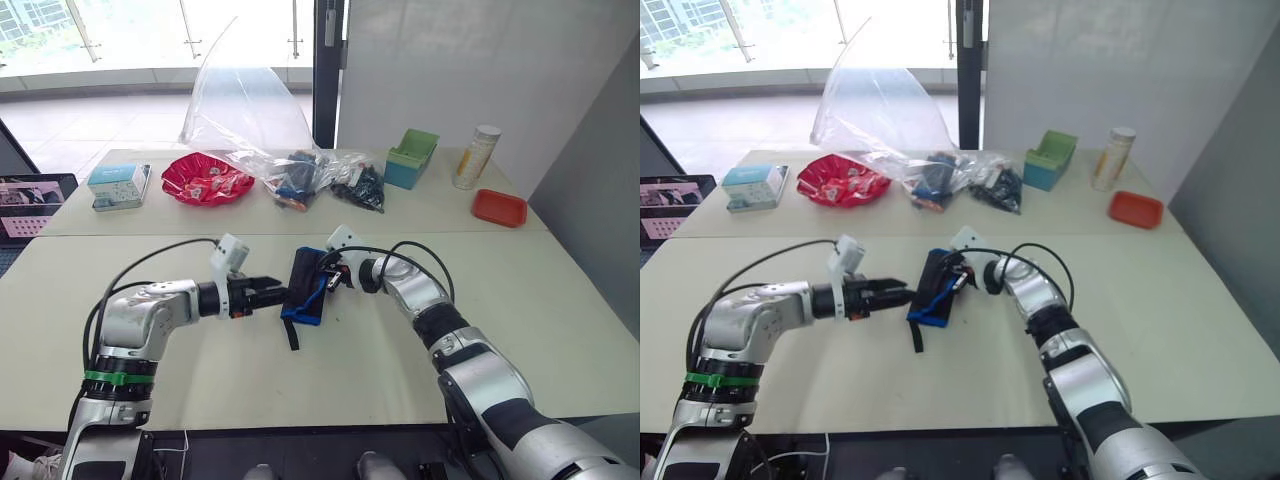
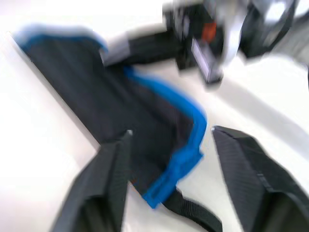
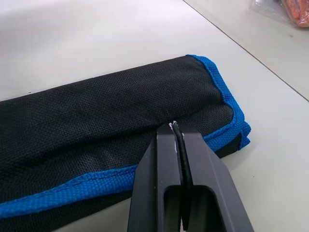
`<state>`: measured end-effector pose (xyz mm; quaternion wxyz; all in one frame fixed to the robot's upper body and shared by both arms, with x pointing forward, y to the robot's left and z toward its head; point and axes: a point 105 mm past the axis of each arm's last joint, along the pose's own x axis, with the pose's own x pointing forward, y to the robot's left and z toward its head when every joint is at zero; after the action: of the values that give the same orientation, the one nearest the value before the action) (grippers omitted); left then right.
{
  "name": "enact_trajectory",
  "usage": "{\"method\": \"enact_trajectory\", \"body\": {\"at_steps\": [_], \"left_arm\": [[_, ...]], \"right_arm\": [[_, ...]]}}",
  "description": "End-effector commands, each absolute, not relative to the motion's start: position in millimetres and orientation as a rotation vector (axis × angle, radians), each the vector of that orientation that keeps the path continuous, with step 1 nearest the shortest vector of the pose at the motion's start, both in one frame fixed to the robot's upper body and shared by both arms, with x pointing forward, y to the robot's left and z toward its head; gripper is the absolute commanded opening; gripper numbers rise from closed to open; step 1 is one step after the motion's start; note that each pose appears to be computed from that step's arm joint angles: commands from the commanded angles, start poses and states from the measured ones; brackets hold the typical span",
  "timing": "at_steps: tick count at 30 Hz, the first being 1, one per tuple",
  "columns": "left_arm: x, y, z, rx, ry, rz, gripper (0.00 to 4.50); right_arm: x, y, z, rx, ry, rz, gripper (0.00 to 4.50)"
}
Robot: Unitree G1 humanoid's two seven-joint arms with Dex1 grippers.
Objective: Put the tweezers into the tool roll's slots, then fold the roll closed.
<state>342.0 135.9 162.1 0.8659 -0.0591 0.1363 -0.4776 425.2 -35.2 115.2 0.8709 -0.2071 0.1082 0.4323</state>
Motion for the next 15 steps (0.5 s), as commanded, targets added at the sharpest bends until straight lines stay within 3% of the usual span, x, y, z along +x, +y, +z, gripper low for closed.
{"method": "enact_trajectory", "body": {"at_steps": [1,10,15], "left_arm": [[353.3,123.2,168.9,-0.116,0.198,-0.982,2.87],[370.2,92.0,124.4,0.032,0.265,-1.007,0.03],[358.5,81.7,100.5,0.090,0.357,-1.055,0.03]], "right_arm": [[417.9,-44.2,85.8,-0.441,0.324,0.904,0.00],[415.8,-40.6,93.9,-0.409,0.277,0.910,0.00],[414.3,-38.6,107.0,-0.423,0.209,0.953,0.00]]}}
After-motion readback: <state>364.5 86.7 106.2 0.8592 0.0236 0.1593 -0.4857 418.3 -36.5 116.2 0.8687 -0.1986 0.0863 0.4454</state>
